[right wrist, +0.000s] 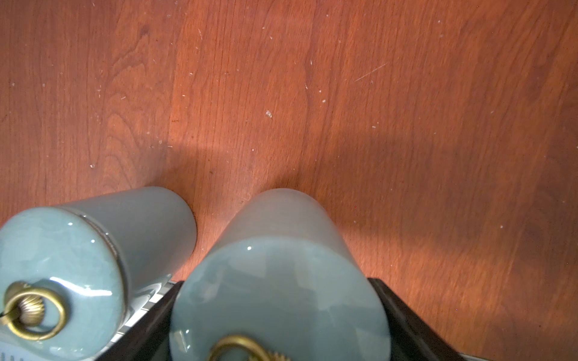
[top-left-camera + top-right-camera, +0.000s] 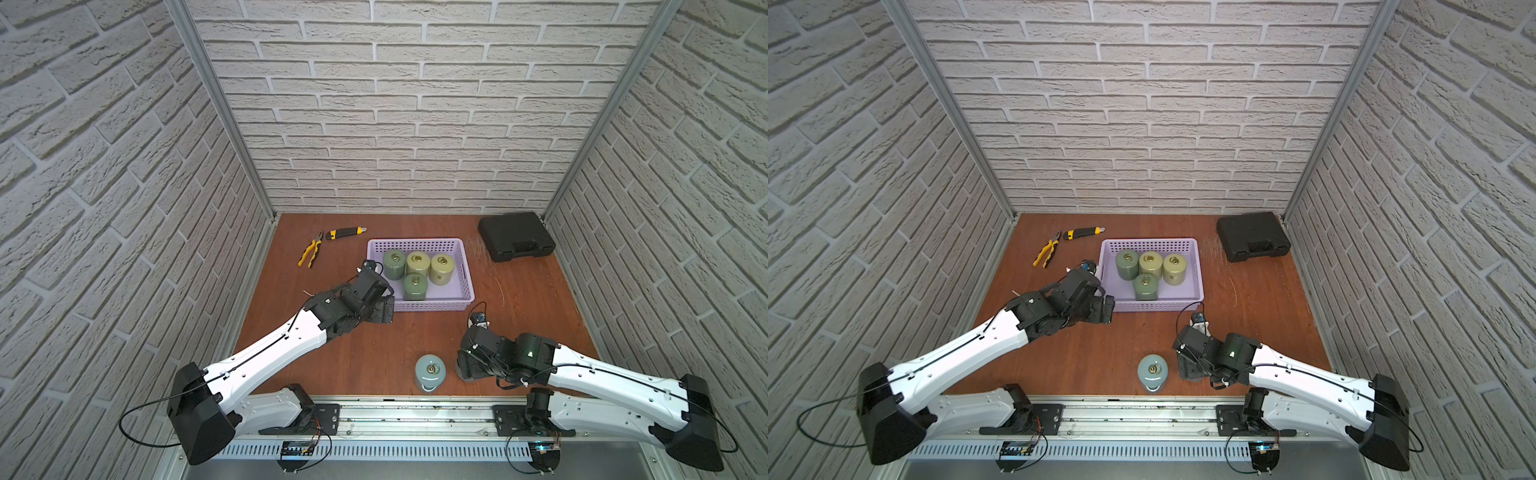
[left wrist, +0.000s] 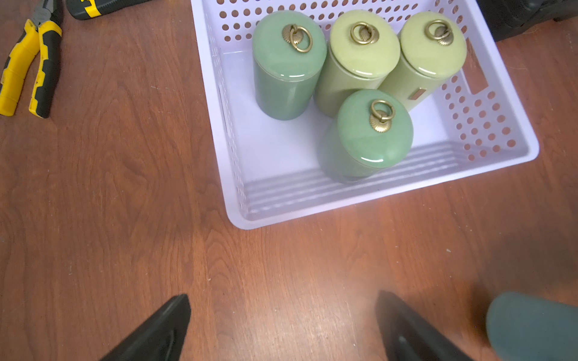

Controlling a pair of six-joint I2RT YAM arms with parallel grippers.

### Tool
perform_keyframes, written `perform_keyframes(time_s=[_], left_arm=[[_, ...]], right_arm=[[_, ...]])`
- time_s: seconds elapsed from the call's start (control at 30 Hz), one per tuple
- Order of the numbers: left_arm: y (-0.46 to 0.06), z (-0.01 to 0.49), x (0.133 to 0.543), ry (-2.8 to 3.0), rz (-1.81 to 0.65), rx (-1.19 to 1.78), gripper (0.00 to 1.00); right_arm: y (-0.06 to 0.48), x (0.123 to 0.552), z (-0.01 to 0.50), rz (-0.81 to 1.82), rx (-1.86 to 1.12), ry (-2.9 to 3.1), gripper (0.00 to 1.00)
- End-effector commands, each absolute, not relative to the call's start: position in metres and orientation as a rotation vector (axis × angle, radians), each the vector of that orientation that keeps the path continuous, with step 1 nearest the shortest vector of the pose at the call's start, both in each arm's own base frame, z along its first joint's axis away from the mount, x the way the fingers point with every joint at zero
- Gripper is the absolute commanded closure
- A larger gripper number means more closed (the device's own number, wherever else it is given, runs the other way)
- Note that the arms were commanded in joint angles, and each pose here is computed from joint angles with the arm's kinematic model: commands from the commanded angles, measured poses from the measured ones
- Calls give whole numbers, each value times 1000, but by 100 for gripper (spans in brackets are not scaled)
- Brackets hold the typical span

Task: Take the tea canister out of the basket
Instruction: Place the tea canister at the center of the board.

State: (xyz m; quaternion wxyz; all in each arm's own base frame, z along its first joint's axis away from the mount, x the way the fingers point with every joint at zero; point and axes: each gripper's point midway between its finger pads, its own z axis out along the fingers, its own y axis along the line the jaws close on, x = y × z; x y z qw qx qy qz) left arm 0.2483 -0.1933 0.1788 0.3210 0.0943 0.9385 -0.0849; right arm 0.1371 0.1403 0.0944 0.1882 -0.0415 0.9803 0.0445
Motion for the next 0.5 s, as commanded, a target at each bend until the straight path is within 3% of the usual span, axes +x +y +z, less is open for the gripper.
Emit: perform_keyframes(time_s=[0.0, 0.47], left_arm=[[-199, 189, 254, 2442, -252, 259, 2], [-201, 186, 256, 2459, -246, 280, 2]], right_arm=[[148, 145, 97, 164, -59, 2697, 55], [151, 137, 78, 141, -60, 2721, 53]])
